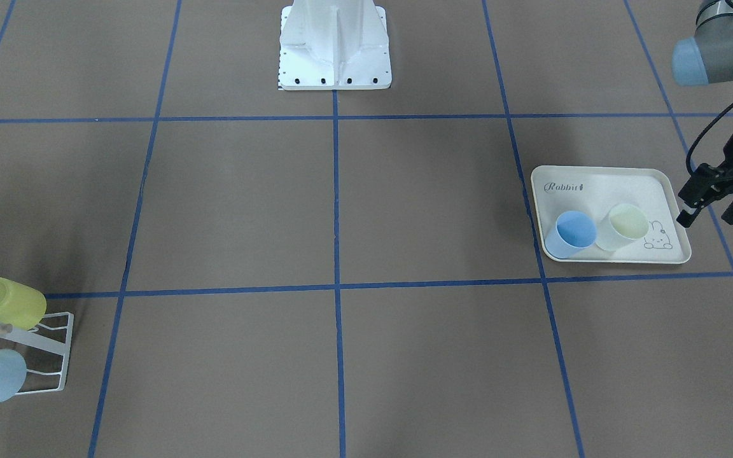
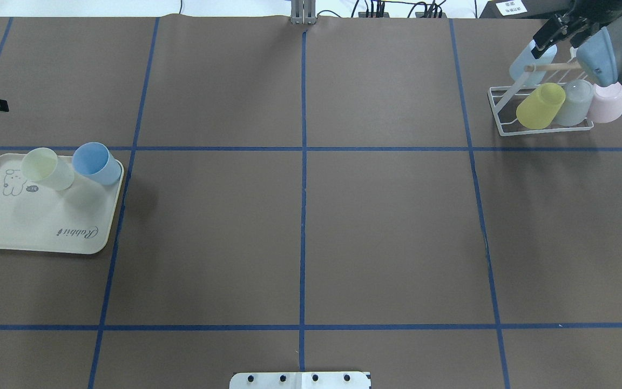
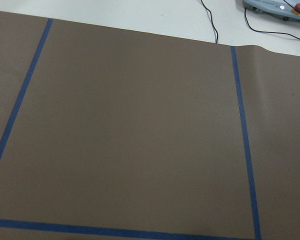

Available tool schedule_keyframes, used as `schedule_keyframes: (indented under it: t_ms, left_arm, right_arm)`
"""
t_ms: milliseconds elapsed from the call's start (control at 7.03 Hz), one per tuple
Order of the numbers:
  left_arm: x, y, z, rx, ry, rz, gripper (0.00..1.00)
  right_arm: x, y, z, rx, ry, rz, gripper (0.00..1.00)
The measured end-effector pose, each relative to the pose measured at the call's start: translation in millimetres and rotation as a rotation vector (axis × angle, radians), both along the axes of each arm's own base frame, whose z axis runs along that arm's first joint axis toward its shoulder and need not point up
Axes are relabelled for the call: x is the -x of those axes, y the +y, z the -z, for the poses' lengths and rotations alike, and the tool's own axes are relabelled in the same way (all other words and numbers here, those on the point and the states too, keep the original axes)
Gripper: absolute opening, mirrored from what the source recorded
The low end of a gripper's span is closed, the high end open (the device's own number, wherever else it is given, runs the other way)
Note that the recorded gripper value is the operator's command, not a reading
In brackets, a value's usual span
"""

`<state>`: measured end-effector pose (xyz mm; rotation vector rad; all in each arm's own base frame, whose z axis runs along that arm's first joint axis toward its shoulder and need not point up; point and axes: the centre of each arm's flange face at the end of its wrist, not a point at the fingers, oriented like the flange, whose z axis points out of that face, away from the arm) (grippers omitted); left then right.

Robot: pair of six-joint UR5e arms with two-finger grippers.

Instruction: Transfer IKEA cup to right arm and place on rack

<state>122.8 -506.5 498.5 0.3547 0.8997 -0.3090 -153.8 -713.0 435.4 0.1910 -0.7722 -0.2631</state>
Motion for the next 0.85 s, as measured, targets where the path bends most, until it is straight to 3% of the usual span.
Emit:
schedule_keyframes:
  t_ms: [427,569,854]
  left_arm:
    - [13,43,-28,0.115,-0.007,-0.046,0.94]
    - [10,46,-34,0.152,-0.006,-0.063,0.93]
    - [-10,15,-39,0.22,-0.018,-0.085,0.87]
  right_arm:
    - [-13,1,16,-0.019,-0.017,-0.024,0.99]
    - [-15,5,22,-0.024,-0.022,-0.033,0.99]
    - [-18,14,27,-0.026,-0.032,-0.049,0.99]
